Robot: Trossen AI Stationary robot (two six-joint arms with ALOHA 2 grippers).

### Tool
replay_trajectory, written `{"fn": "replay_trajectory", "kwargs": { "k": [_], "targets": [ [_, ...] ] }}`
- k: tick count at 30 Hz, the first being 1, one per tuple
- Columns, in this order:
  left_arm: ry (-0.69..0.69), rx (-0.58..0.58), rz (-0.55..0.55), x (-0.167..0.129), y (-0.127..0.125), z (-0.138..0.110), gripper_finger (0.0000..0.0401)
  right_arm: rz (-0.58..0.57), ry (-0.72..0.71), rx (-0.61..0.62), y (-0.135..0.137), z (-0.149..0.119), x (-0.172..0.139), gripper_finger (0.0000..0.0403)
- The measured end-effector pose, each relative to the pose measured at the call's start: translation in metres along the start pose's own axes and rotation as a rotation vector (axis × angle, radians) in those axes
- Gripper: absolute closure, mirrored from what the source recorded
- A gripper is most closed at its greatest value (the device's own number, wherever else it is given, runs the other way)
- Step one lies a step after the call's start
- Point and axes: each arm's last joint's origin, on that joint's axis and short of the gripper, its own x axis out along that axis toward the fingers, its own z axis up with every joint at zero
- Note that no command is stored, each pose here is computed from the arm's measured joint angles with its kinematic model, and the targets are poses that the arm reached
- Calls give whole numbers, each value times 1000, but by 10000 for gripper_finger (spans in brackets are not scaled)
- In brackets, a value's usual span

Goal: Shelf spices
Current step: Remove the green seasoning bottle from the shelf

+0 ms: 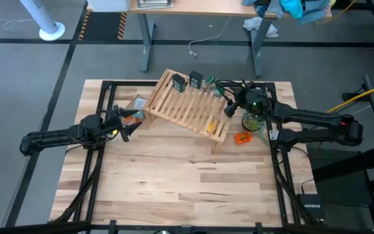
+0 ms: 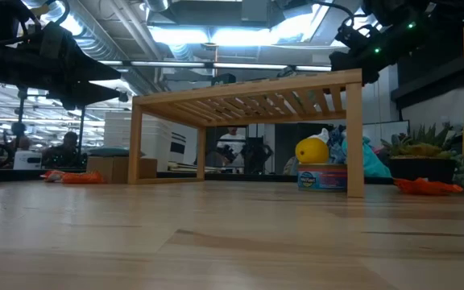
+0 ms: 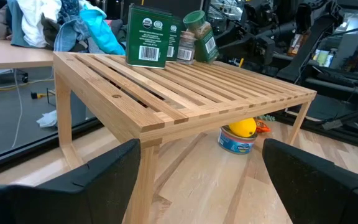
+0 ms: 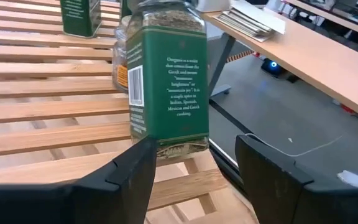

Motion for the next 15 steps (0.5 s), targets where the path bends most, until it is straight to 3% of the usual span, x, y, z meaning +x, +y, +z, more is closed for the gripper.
{"fn": "replay_trajectory", "kwargs": {
  "k": [15],
  "targets": [
    [0, -4, 0, 0, 0, 0, 70, 55, 0, -3, 2, 0, 0, 180]
  ]
}}
